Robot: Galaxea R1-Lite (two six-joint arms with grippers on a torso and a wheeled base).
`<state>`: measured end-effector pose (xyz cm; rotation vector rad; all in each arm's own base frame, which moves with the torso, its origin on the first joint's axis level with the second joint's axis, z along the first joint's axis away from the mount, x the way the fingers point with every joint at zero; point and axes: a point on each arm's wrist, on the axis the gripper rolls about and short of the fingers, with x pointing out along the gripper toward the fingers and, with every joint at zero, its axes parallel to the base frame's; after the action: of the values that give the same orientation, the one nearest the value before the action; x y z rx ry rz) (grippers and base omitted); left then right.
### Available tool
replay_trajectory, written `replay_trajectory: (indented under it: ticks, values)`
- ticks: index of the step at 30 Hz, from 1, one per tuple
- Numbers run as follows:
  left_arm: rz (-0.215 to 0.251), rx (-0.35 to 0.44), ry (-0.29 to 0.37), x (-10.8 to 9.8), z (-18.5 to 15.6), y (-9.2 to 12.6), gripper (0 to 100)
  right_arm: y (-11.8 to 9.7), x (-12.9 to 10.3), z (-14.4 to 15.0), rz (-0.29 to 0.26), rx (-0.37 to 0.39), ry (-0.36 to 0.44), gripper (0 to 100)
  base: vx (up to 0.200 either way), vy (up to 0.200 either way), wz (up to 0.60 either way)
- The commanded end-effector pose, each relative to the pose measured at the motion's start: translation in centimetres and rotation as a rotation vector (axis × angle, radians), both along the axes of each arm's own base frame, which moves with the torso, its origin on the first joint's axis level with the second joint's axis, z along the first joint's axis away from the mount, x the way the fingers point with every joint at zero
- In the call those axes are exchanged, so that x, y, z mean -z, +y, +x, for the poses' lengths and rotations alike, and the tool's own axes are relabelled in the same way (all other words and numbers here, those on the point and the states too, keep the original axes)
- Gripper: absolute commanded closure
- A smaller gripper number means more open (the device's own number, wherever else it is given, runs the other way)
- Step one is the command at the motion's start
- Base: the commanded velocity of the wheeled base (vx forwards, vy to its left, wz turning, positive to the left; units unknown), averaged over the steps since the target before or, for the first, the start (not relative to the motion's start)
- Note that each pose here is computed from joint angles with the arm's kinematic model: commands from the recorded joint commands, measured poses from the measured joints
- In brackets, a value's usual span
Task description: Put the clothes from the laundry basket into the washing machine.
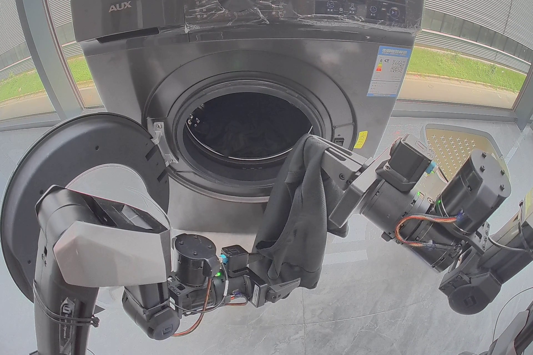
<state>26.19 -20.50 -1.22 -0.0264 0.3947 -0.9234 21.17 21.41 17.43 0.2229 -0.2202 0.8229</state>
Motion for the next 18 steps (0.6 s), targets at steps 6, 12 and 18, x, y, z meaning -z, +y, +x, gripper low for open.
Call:
replay_trajectory:
  ticks: [6,12,18]
  values:
    - [-0.003,-0.007,-0.006,0.9,0.9,-0.5,0,0.2,-0.2,-0.3,0.005,-0.010,-0.003,100,0.000,0.000,0.00]
    - [-0.012,-0.005,-0.020,0.5,0.9,-0.9,100,0.1,-0.1,-0.2,0.001,-0.007,0.000,100,0.000,0.000,0.00]
    - [-0.025,-0.005,-0.041,-0.7,0.5,-0.7,100,-0.2,0.0,0.2,0.001,0.011,0.003,100,0.000,0.000,0.00]
